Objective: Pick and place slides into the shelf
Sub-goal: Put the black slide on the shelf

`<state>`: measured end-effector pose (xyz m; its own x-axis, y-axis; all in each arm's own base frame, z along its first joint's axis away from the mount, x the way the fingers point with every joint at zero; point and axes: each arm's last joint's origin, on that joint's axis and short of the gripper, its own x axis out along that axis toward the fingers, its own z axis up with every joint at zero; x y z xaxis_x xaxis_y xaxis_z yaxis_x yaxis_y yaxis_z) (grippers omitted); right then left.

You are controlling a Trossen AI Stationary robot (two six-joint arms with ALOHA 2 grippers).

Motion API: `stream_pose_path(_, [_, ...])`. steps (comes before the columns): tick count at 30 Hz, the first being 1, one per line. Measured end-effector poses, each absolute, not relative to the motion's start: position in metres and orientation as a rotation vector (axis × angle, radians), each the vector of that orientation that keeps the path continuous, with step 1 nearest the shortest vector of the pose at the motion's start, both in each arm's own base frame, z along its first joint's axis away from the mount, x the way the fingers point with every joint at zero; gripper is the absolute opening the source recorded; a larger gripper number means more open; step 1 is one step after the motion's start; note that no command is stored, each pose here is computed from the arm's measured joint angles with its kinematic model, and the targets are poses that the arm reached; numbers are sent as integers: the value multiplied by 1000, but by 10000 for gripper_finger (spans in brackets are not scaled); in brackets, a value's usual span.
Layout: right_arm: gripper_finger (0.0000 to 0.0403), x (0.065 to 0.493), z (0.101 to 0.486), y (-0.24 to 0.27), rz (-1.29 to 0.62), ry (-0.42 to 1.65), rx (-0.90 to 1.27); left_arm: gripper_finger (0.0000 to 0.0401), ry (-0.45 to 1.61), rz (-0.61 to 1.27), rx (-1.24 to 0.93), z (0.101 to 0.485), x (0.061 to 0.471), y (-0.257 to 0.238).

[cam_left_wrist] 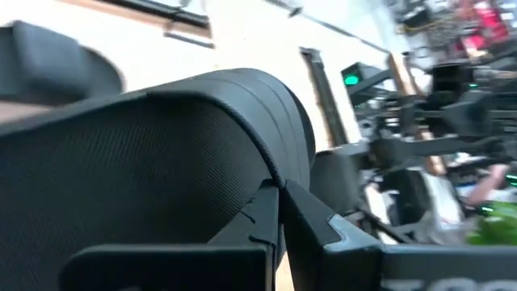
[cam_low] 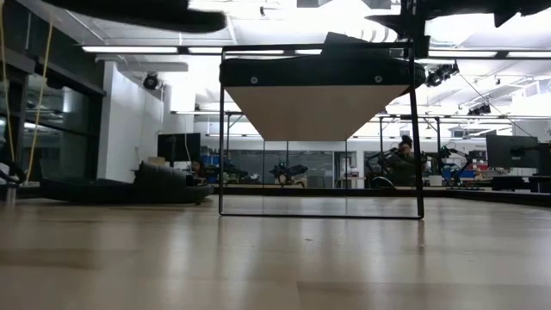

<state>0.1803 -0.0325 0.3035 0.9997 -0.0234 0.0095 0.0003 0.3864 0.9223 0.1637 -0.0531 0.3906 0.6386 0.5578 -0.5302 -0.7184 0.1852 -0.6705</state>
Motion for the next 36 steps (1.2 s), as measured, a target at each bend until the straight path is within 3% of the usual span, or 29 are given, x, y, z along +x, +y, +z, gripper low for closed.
stream_pose_path(12, [236,206,298,-37,15,-41,1207,0,119,753,-985,412,201,-24])
stream_pose_path(24, [236,251,324,-44,71,49,1134,0,141,662,-974,413,229,-6])
stream_pose_path(36, [236,277,326,-48,104,100,1129,0,148,648,-961,412,233,-8])
